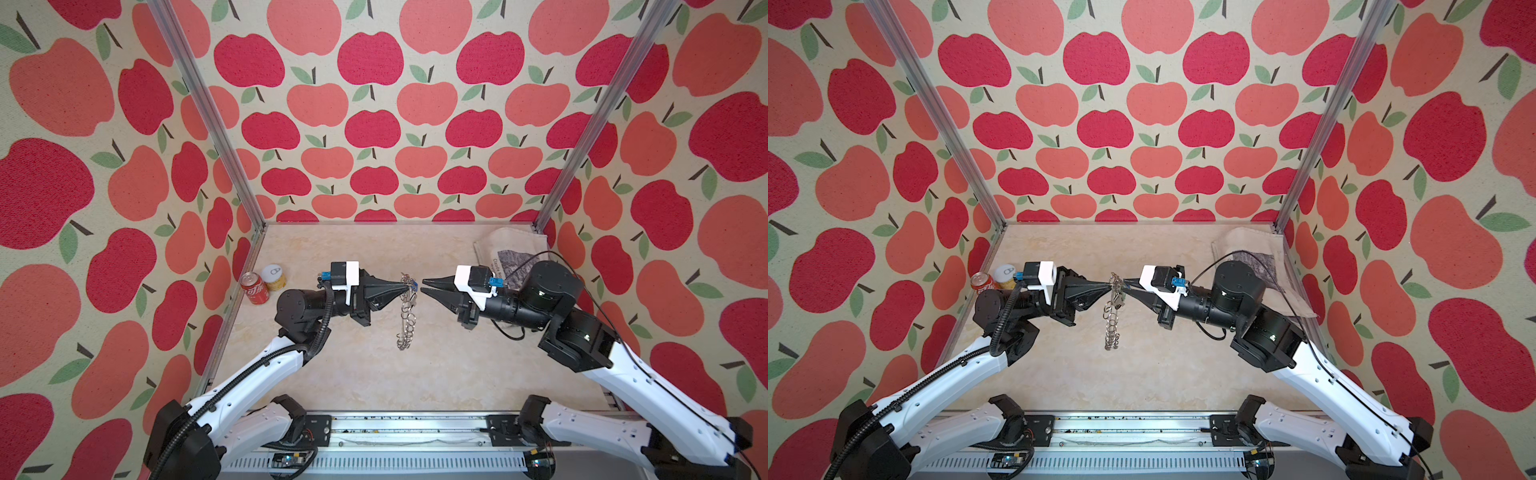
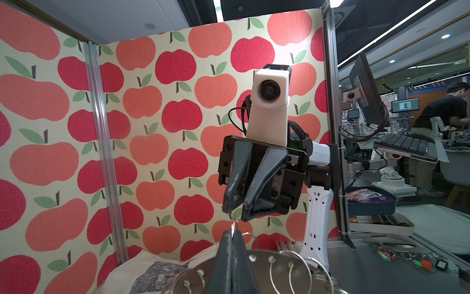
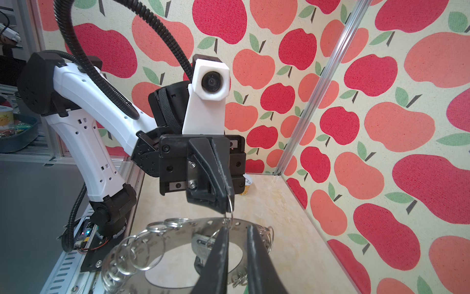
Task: Put the keys on the keyring
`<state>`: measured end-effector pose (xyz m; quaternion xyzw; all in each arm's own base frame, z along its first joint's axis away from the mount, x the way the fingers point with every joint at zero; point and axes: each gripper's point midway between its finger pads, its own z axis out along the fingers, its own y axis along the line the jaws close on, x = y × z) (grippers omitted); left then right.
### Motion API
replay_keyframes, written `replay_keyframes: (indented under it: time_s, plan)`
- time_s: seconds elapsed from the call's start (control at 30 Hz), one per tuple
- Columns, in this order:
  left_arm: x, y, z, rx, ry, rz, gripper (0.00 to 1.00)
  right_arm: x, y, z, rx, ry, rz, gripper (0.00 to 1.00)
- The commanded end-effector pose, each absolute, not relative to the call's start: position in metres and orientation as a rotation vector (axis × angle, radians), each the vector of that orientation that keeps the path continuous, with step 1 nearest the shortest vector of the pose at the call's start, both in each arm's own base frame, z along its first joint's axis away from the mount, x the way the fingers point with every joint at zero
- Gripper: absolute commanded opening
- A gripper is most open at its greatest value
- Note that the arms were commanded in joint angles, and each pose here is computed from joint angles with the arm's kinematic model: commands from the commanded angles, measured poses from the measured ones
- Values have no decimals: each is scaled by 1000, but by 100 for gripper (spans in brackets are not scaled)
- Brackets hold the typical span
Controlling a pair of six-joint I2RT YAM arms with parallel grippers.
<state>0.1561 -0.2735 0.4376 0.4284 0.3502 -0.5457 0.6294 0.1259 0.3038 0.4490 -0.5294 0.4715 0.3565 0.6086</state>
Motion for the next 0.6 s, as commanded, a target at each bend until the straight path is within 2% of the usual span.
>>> replay_keyframes:
  time_s: [0.0, 0.57]
  plan:
    - [147, -267, 453, 990, 722, -1235, 0, 124, 307, 450, -1216, 1082, 858, 17]
    - [144, -266, 457, 992, 713, -1231, 0, 127, 315, 442, -1233, 1100, 878, 15]
